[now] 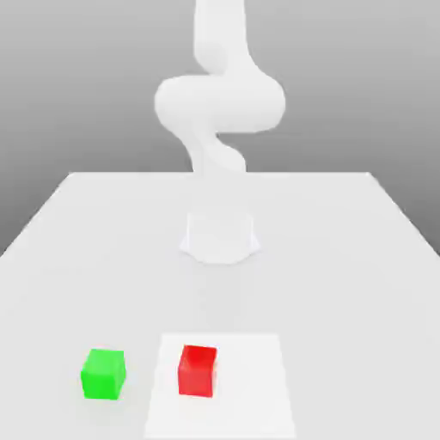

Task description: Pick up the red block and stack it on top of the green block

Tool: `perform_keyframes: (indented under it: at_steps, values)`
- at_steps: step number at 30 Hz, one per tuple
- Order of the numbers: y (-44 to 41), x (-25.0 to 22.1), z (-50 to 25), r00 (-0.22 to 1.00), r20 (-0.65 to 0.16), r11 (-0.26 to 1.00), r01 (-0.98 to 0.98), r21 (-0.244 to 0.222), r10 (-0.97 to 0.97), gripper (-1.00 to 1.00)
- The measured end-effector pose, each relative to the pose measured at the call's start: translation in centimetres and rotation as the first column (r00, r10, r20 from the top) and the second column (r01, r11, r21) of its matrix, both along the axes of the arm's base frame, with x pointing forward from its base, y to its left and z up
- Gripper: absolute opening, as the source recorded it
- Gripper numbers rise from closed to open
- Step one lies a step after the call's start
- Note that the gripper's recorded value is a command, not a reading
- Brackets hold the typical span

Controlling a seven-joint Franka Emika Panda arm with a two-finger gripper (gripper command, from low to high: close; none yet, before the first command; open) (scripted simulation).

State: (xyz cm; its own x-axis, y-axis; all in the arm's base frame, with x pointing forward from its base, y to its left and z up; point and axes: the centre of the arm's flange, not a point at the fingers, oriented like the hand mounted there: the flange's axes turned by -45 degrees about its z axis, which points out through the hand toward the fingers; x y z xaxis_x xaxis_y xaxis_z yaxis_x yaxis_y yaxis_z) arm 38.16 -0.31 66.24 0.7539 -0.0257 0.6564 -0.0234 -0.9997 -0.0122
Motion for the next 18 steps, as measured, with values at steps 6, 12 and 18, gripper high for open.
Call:
perform_keyframes:
  at_steps: [6, 12, 18]
  values:
    - [-1.0, 5.9, -13.2, 0.978, -0.207, 0.999, 0.031, 0.007, -0.029, 0.00]
    - [-1.9, 7.6, -26.5, 0.916, -0.398, 0.998, 0.064, 0.009, -0.055, 0.00]
    - [-2.8, 5.2, -39.2, 0.815, -0.574, 0.995, 0.098, 0.009, -0.075, 0.00]
